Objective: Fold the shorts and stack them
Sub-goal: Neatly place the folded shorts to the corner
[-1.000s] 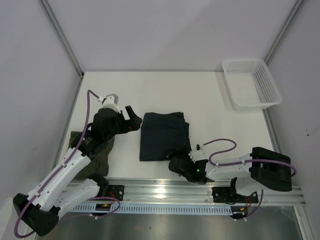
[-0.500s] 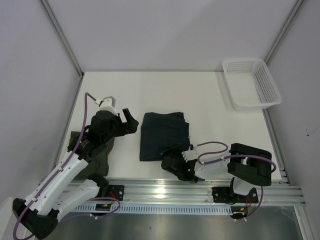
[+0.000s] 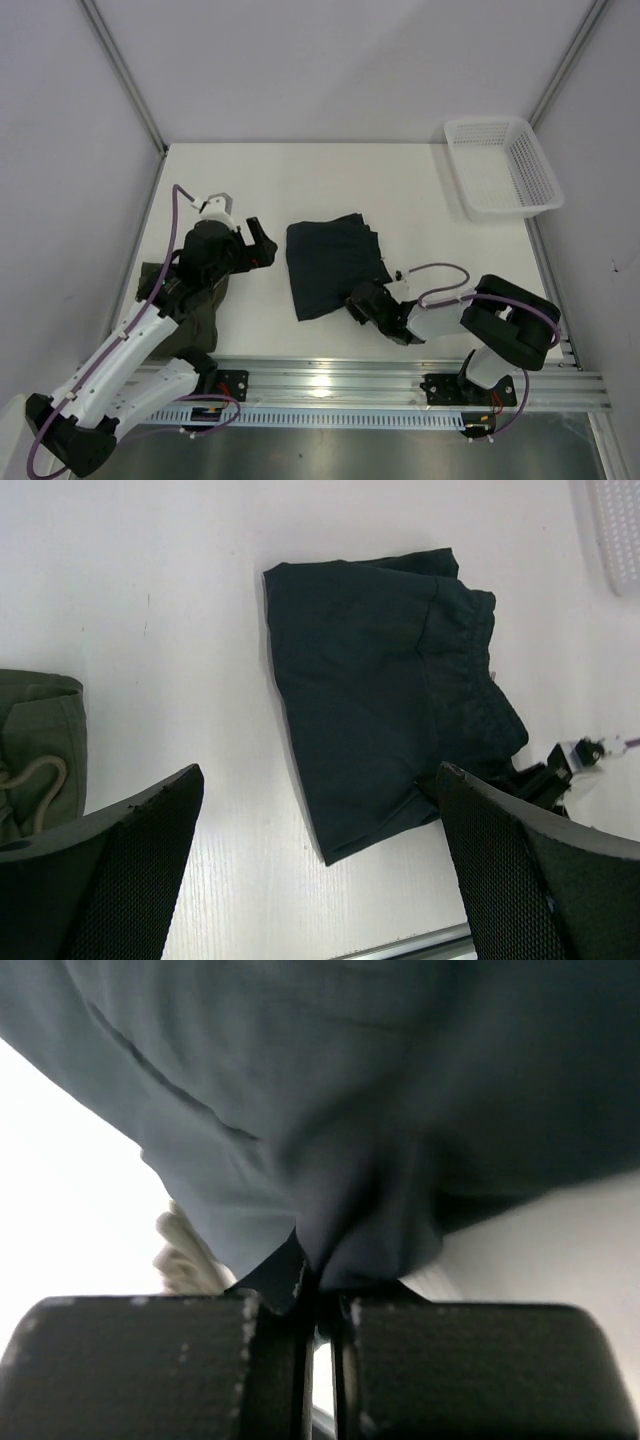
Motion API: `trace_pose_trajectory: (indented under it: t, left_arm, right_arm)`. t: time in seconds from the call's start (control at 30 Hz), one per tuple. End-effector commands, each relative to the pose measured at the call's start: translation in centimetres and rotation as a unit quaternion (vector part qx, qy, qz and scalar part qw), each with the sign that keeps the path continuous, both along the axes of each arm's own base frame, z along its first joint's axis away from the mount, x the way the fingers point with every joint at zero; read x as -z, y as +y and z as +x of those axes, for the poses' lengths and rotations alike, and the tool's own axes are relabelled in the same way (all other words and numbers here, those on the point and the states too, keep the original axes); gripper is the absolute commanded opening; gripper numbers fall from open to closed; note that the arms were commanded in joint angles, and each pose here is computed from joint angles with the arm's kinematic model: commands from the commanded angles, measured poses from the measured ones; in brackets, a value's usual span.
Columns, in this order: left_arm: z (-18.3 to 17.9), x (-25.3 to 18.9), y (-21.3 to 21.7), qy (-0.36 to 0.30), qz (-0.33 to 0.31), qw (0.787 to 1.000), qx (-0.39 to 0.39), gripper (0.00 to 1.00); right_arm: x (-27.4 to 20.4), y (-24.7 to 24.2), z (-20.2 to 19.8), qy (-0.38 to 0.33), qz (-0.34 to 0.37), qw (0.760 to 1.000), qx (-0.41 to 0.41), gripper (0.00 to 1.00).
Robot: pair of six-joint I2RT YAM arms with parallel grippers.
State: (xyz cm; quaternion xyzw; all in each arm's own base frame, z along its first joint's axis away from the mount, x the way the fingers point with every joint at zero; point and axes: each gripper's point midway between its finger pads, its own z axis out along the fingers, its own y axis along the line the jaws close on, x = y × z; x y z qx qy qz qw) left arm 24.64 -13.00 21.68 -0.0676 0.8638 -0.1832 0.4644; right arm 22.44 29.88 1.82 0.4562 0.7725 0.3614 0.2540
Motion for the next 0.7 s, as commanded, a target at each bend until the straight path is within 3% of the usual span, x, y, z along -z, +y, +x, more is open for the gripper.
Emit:
trace_pose_trajectory:
  t: [0.0,0.1,0.2,0.33,0.5,0.53,0.63,0.67]
  left_arm:
    - [0.6,-0.2,-0.3,-0.008,0.002,1.0,0.006,0.99]
    - [0.9,-0.1,-0.8,-0.011,-0.007,1.0,0.01,0.99]
    - [1.5,0.2,-1.5,-0.012,-0.014,1.0,0.015,0.99]
    - [2.5,1.2,-2.8,-0.009,-0.018,0.999,0.036,0.99]
    - [4.2,3.3,-5.0,0.005,-0.005,0.997,0.08,0.99]
    - [4.5,3.5,-5.4,0.009,-0.005,0.996,0.086,0.99]
    - [4.6,5.7,-7.1,0.033,-0.008,0.991,0.128,0.99]
    - [4.6,6.1,-7.5,0.035,-0.011,0.99,0.137,0.99]
  right_arm:
    - [0.4,0.8,-1.5,-0.006,-0.136,0.969,-0.206,0.0]
    - [-0.6,2.8,-3.2,-0.043,-0.186,0.915,-0.356,0.0]
    - [0.5,0.8,-6.1,-0.021,-0.231,0.874,-0.426,0.0]
    - [1.5,-3.4,-8.7,0.008,-0.272,0.85,-0.45,0.0]
    - [1.4,-9.5,-8.3,0.037,-0.31,0.85,-0.425,0.0]
    - [1.1,-10.6,-7.2,0.041,-0.311,0.86,-0.403,0.02]
    - [0.2,-11.7,-5.7,0.031,-0.309,0.865,-0.395,0.23]
    - [0.1,-12.2,-4.9,0.033,-0.302,0.872,-0.383,0.36]
